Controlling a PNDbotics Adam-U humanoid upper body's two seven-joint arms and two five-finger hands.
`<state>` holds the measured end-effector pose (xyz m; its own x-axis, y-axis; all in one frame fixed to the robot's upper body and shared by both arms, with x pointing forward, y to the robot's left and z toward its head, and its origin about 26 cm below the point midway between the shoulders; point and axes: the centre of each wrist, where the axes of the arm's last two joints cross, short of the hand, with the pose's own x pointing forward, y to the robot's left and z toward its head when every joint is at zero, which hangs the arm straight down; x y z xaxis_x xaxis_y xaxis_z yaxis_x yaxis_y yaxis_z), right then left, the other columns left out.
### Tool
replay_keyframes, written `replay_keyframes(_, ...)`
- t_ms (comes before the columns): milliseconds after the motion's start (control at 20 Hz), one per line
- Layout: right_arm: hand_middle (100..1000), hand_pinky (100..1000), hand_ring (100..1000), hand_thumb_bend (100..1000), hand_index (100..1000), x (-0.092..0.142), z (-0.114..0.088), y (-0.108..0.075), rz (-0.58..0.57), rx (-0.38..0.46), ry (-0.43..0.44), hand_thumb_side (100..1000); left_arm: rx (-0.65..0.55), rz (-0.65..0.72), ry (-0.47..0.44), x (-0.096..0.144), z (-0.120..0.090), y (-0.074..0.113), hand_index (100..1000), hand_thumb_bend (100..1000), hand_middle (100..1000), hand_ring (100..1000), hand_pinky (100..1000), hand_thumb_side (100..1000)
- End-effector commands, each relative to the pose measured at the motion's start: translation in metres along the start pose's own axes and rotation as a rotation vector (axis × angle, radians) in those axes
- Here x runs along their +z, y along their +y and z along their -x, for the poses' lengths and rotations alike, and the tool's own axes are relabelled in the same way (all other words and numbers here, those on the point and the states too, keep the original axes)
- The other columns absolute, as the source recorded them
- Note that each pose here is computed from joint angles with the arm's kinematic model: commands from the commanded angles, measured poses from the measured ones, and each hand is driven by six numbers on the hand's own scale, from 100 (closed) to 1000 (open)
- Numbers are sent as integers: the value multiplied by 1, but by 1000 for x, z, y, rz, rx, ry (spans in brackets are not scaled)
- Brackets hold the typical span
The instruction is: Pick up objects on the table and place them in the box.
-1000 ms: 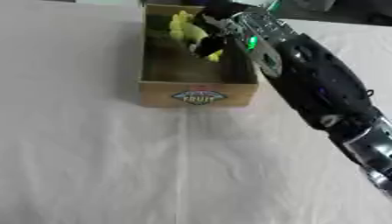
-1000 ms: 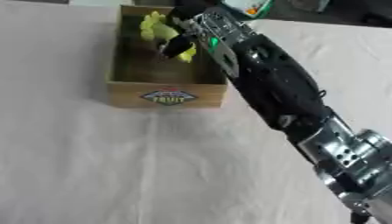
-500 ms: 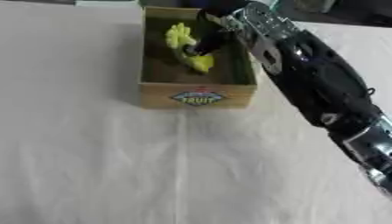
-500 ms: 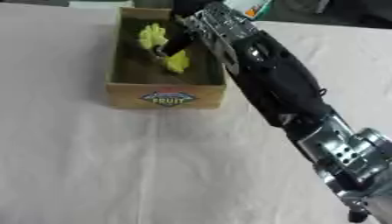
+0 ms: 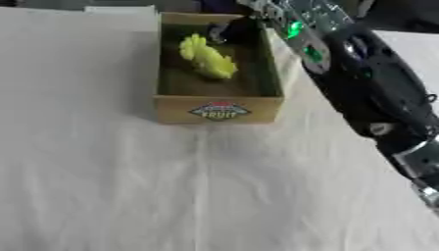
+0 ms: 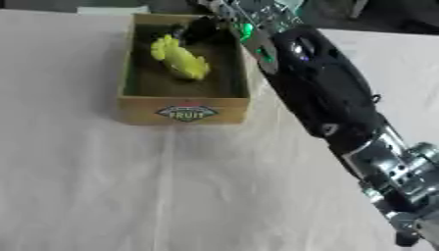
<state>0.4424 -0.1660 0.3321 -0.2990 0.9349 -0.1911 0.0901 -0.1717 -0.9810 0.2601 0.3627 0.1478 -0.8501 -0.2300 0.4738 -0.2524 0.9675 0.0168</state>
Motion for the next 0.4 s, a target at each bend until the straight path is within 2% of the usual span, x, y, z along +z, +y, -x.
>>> replay_keyframes(50, 822, 865, 839, 100, 930, 23, 22, -26, 129, 5, -17, 777, -11, 2, -26, -5, -6, 3, 789, 100, 531, 533, 509, 678)
replay_keyframes(200, 812, 865, 821, 100, 924, 41, 38, -31, 210, -5, -52, 716, -13, -1, -26, -4, -6, 3, 789, 100, 531, 534, 509, 679)
replay_keyframes(400, 803, 866, 798, 100, 909, 66, 59, -33, 317, -35, -85, 766, -15, -7, -27, -2, -6, 4, 789, 100, 532, 534, 509, 682)
